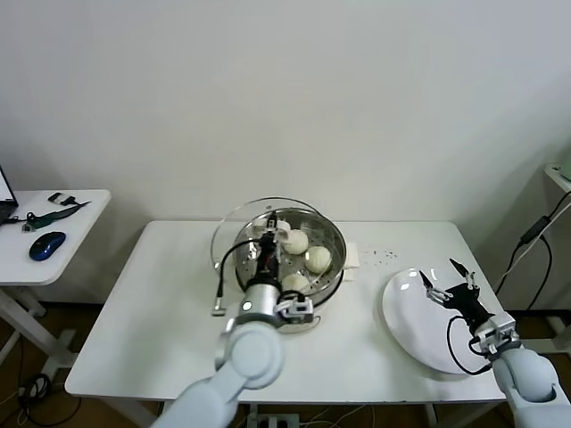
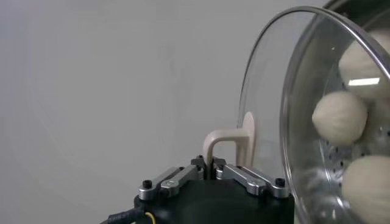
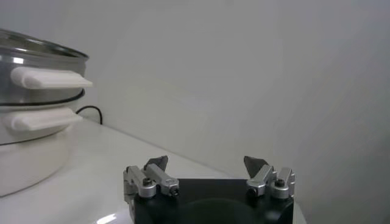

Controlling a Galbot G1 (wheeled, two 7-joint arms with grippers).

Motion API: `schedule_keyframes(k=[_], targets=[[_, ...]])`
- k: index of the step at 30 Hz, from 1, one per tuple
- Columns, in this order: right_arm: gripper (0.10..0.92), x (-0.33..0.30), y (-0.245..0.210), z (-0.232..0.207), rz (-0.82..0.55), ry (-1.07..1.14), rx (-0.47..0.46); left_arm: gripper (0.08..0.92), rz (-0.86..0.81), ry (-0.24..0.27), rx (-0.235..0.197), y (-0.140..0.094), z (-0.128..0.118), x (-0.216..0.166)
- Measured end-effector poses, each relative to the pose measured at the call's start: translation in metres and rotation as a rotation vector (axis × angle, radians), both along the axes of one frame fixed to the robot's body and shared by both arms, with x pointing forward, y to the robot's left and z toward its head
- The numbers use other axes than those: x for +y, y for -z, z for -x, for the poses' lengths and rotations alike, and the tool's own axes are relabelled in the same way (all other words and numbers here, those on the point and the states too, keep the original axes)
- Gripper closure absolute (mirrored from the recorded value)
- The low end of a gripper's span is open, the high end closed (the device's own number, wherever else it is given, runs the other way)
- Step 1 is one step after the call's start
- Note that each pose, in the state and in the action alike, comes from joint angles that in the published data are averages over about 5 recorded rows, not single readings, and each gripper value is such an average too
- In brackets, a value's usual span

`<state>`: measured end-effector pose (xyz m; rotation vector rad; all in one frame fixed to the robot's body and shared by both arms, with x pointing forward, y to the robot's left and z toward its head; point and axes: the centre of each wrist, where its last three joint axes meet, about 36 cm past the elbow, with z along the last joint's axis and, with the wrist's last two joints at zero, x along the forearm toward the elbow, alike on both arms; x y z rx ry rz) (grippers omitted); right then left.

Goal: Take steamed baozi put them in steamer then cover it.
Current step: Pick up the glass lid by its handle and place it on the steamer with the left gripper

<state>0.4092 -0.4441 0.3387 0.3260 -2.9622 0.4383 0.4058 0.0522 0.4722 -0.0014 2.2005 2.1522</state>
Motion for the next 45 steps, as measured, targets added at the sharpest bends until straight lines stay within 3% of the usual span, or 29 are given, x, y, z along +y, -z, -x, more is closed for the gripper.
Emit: schedule_keyframes(k=[15,45], targets=[[0.200,-0.006,0.005,0.005,0.009,0.008,0.007,0.850,0.001,-0.008,0.044,0.019,-0.026,-0.047],[0.200,-0.008,0.009,0.005,0.033,-0.005,0.009,0.850,-0.038,-0.061,0.088,0.050,-0.049,-0.051]])
